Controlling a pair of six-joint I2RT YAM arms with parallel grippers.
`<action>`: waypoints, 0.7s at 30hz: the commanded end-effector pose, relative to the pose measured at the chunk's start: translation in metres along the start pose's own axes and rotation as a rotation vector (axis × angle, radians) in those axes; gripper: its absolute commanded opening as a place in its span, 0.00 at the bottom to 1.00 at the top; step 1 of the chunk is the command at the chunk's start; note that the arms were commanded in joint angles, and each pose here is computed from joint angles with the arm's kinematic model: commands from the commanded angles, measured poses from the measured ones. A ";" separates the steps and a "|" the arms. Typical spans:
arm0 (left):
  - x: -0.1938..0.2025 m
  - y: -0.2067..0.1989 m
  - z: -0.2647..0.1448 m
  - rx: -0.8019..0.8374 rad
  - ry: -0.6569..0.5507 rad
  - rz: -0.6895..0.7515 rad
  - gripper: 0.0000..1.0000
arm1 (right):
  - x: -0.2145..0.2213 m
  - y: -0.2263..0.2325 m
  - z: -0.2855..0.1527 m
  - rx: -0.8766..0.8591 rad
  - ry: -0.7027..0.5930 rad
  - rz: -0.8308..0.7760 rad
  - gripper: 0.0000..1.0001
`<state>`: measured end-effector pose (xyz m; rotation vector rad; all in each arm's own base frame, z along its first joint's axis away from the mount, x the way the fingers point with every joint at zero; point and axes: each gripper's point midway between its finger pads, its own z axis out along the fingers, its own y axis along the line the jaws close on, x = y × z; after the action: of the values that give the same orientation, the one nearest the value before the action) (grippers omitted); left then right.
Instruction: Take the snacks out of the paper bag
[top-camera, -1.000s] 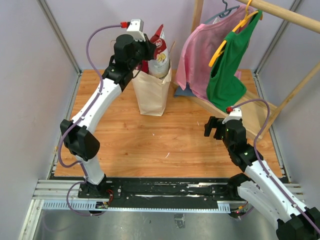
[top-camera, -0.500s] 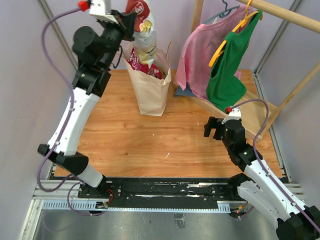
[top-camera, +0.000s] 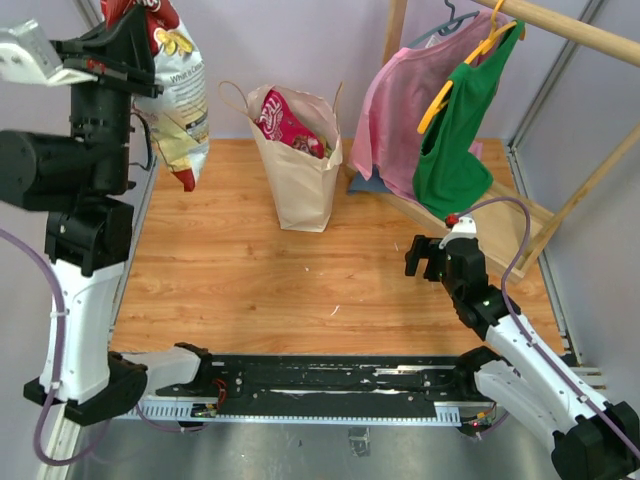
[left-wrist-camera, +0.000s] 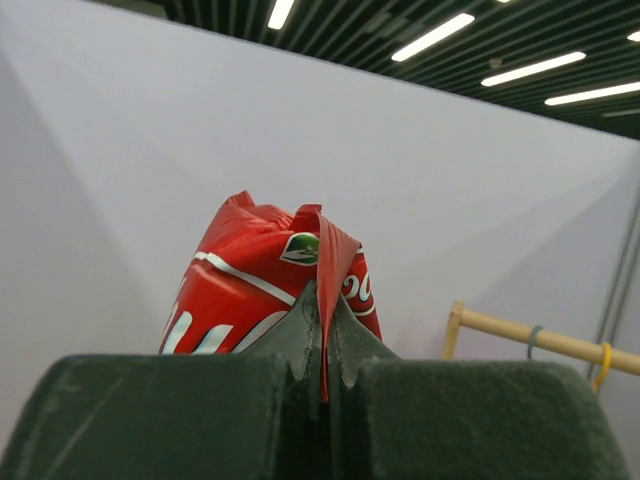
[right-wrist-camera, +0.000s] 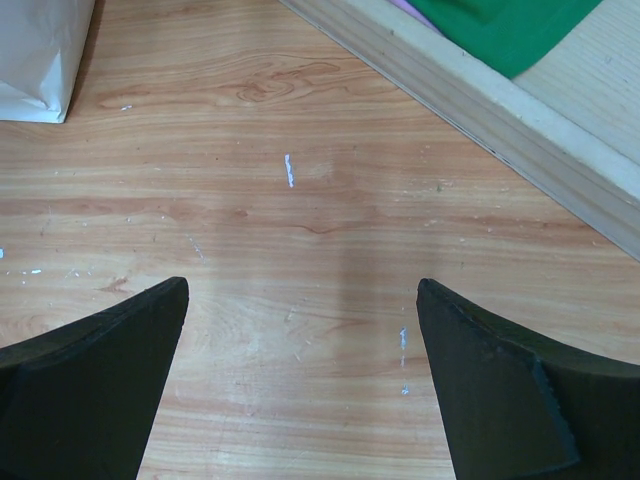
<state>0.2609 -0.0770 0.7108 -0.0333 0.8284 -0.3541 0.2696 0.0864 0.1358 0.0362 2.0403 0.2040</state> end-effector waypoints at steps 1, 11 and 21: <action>0.084 0.039 0.022 -0.080 0.215 0.013 0.01 | -0.004 0.007 -0.003 -0.030 -0.006 -0.003 0.98; 0.177 0.148 -0.012 -0.222 0.303 -0.315 0.00 | 0.004 0.006 -0.004 -0.028 0.028 -0.023 0.98; 0.288 0.179 -0.070 -0.293 0.495 -0.404 0.01 | 0.014 0.010 0.004 -0.049 0.063 -0.023 0.98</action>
<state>0.4476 0.0182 0.4181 -0.4641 1.4514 -0.5392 0.2658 0.0909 0.1256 0.0087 2.0866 0.2196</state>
